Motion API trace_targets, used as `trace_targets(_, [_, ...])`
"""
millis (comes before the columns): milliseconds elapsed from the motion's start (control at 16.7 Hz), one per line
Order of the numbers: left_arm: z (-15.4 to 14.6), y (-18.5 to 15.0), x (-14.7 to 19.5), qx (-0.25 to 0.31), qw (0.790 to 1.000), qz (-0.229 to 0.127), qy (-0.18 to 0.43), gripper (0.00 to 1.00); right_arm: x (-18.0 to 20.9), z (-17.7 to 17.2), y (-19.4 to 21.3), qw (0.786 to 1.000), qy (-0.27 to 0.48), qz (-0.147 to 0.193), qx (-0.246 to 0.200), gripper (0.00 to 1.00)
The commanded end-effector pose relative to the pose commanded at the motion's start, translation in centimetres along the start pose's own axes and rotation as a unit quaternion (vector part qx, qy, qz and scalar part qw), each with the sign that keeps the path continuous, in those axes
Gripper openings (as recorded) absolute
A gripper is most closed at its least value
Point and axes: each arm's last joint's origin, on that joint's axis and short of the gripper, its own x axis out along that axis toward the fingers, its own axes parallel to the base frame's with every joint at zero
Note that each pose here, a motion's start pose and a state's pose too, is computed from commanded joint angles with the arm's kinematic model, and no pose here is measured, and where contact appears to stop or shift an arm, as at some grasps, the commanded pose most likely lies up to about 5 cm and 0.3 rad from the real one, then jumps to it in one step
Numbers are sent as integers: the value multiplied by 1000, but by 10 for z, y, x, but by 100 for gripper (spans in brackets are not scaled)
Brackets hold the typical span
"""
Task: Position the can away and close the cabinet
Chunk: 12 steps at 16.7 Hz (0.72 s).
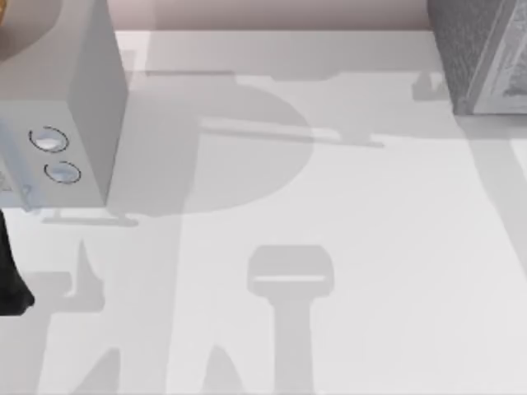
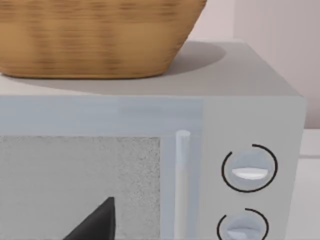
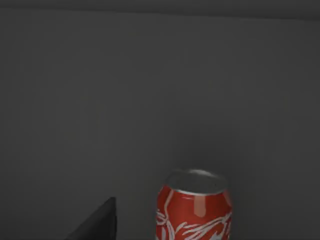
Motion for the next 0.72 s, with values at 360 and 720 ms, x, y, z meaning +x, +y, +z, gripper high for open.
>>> trace_targets(360, [0,0,0,0,1000,0,0,100,-113,-116,-4,999,43,0,-6,100])
trace_targets(720, [0,0,0,0,1000,0,0,100,-188,-274,-1,997,81,-11,6,100])
